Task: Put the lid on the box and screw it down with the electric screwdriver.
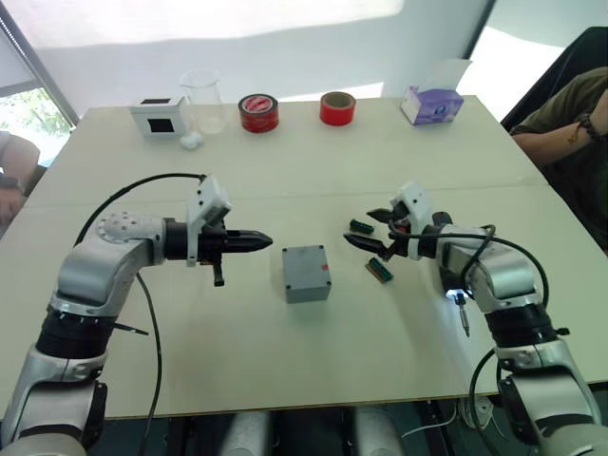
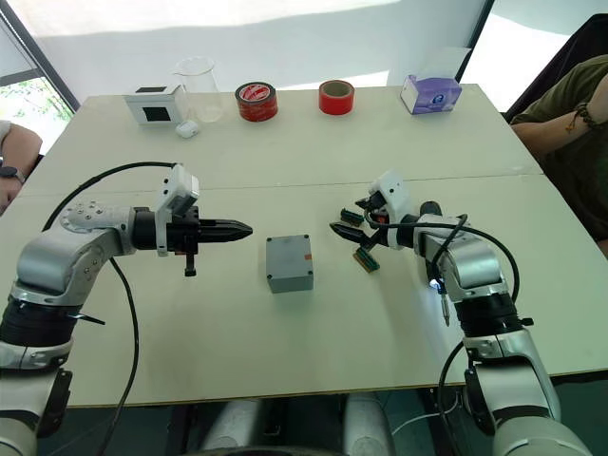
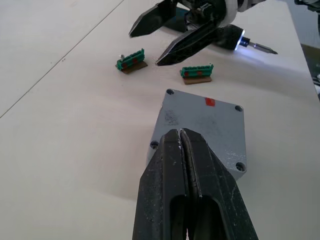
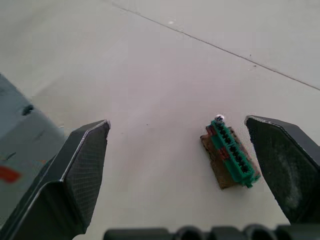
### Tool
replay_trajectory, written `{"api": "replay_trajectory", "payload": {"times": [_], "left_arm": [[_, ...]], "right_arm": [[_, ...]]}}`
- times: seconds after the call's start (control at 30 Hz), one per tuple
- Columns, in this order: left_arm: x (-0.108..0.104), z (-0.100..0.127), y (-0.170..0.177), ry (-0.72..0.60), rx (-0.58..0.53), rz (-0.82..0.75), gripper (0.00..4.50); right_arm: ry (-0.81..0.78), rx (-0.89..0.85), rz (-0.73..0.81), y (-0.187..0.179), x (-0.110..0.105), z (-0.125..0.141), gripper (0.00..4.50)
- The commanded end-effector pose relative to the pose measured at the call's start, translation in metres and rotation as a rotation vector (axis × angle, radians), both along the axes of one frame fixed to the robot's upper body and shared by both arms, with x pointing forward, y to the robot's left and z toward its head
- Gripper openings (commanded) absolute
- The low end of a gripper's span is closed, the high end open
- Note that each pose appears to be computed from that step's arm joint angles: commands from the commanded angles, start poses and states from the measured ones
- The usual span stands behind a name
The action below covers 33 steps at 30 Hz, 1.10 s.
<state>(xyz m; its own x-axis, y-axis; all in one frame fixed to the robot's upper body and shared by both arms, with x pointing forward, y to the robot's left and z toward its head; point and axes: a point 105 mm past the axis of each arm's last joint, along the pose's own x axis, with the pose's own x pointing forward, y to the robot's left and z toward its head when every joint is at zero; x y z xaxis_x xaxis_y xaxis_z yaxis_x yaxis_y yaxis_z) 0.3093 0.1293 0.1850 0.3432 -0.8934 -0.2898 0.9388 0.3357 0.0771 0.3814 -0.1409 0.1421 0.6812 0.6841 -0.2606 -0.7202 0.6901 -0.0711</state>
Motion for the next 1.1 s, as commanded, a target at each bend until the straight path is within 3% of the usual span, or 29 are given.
{"api": "replay_trajectory", "payload": {"times": [0.03,0.13,0.6,0.7,0.73,0.87,1.1], "left_arm": [[-0.005,0.01,-0.003,-0.042,-0.009,-0.006,0.0],[-0.006,0.01,-0.002,-0.041,-0.01,-0.001,0.0],[-0.005,0.005,0.002,-0.038,0.01,0.022,0.0],[-0.005,0.004,0.002,-0.038,0.012,0.021,0.0],[-0.005,0.004,0.002,-0.038,0.012,0.022,0.0],[-0.004,0.004,0.001,-0.04,0.014,0.023,0.0],[-0.004,0.002,0.0,-0.041,0.016,0.02,0.0]], "right_arm": [[-0.082,-0.027,-0.005,0.001,0.014,0.008,3.25],[-0.09,-0.054,-0.001,0.001,0.019,0.004,2.41],[-0.091,-0.056,0.008,0.009,0.033,-0.002,2.41],[-0.089,-0.073,0.009,0.009,0.033,-0.005,1.72],[-0.088,-0.076,0.009,0.009,0.033,-0.005,1.23],[-0.088,-0.079,0.004,0.008,0.033,-0.006,0.04],[-0.096,-0.071,0.003,0.006,0.031,-0.005,0.04]]}}
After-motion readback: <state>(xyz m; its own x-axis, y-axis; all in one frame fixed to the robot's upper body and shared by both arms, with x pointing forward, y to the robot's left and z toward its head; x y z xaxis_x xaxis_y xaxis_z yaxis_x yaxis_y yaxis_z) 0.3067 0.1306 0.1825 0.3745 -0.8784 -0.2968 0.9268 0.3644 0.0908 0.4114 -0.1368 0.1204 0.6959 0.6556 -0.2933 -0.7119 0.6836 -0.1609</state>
